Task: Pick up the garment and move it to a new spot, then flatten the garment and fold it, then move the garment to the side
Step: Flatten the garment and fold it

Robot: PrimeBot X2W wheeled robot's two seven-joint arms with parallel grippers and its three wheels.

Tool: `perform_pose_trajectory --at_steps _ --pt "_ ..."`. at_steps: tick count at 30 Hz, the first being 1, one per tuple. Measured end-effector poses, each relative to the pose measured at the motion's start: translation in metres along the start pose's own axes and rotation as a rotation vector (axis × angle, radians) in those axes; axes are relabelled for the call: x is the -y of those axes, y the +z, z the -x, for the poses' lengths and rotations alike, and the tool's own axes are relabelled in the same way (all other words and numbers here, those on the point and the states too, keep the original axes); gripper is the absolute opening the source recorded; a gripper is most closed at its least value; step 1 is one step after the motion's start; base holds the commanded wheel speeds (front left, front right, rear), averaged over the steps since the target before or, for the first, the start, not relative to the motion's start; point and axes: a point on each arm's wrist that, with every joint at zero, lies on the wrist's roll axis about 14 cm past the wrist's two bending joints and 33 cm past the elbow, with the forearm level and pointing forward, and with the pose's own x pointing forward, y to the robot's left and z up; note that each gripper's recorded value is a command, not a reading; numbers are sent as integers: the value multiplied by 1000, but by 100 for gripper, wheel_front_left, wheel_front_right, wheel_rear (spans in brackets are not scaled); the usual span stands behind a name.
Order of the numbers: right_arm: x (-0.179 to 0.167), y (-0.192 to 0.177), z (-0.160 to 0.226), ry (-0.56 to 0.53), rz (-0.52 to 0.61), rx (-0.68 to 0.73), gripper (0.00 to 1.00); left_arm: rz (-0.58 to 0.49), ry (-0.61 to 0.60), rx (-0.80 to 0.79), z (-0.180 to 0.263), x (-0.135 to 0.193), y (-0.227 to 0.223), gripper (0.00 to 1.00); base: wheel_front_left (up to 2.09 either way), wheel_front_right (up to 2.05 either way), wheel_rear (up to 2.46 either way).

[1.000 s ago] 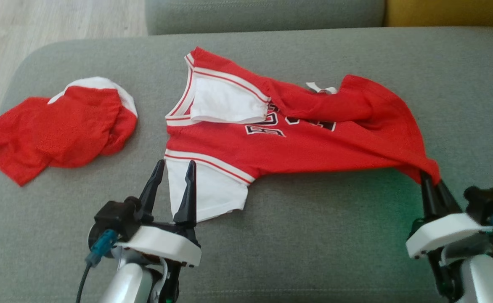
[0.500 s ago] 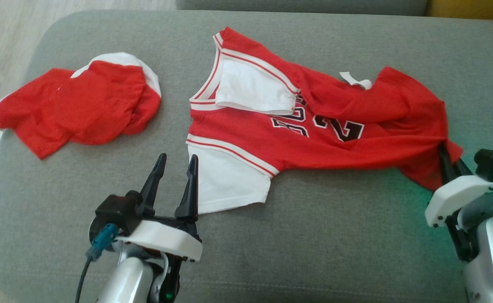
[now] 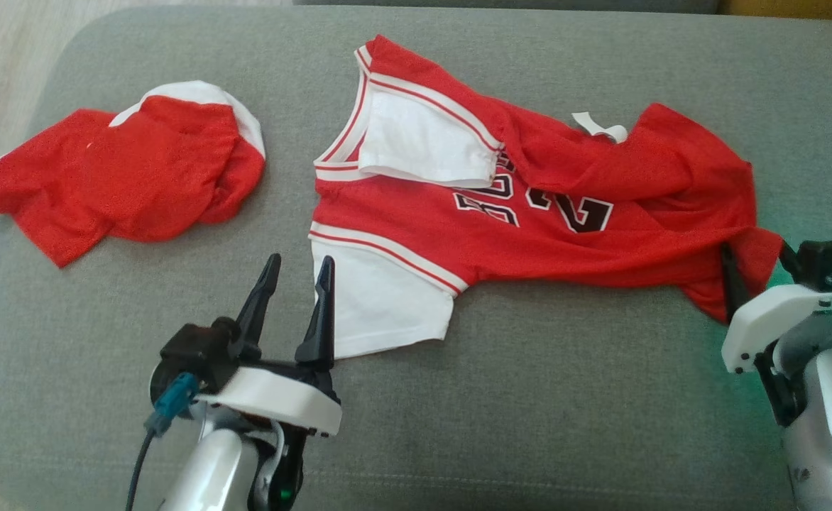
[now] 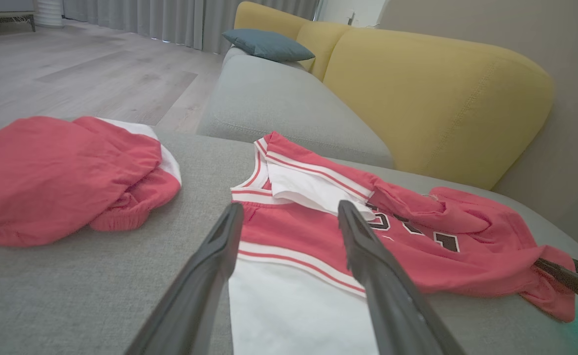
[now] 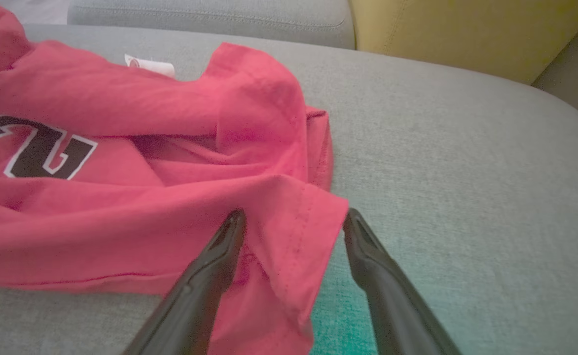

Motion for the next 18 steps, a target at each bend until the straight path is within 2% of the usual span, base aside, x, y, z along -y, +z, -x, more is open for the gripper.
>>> perform_pose_trajectory --at_steps 9,18 --pt "6 35 22 -32 -60 172 100 -4 -46 43 -4 15 15 100 0 0 0" --pt "-3 16 76 -63 -179 243 100 -1 -88 56 2 32 18 100 0 0 0"
